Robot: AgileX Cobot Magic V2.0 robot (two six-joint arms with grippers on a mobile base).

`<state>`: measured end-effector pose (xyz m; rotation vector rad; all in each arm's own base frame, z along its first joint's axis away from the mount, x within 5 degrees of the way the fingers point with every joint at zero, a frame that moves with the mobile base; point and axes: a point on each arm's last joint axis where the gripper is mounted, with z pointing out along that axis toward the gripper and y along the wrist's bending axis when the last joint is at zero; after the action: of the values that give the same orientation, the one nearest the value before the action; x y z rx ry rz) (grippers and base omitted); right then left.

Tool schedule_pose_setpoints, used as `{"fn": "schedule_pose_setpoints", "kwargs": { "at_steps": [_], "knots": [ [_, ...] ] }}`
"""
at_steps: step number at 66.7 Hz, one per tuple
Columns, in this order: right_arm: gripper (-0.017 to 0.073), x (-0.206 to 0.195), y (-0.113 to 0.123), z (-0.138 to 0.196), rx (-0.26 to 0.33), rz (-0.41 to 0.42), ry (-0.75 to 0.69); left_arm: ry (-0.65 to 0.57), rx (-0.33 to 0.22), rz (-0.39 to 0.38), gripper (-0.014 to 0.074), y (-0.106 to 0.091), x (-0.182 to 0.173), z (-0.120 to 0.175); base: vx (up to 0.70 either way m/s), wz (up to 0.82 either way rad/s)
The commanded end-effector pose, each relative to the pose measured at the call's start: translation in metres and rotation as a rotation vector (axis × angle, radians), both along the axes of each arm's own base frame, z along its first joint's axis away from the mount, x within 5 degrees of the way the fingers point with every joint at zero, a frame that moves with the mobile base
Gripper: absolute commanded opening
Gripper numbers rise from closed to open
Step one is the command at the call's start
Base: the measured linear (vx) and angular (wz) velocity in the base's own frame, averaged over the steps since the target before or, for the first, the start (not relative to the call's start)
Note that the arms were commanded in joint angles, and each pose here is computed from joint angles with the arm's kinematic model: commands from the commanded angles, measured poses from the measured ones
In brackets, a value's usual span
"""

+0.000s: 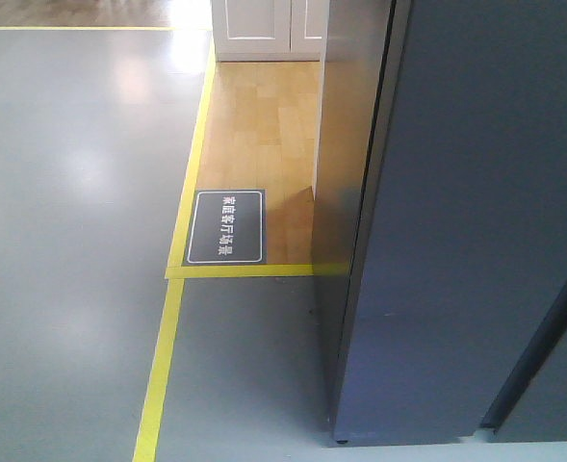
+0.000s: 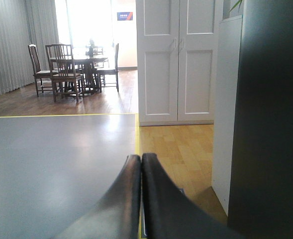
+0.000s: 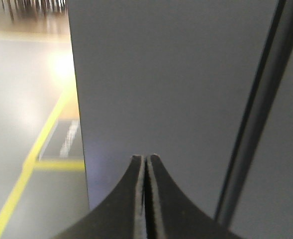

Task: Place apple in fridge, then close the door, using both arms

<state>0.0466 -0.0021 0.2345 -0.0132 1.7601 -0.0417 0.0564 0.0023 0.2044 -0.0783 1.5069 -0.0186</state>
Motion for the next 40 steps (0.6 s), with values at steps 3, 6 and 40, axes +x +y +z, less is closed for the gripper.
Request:
{"fn": "schedule_pose_setpoints", "kwargs": {
  "at_steps": [3,6,40],
  "knots": [
    [-0.0003,0.006,0.001,-0.005,0.008,0.011,-0.235,-0.114,-0.013,-0.004,-0.0006,0.000,-0.003,0.014,0.00,0.00],
    [-0.0003,0.007,0.002,-0.013,0.020,0.015,-0.266,-0.114,-0.013,-0.004,-0.0006,0.000,-0.003,0.014,0.00,0.00],
    [-0.0003,0.009,0.002,-0.030,0.081,0.014,-0.266,-0.113,-0.013,-0.004,-0.0006,0.000,-0.003,0.014,0.00,0.00]
  ]
}}
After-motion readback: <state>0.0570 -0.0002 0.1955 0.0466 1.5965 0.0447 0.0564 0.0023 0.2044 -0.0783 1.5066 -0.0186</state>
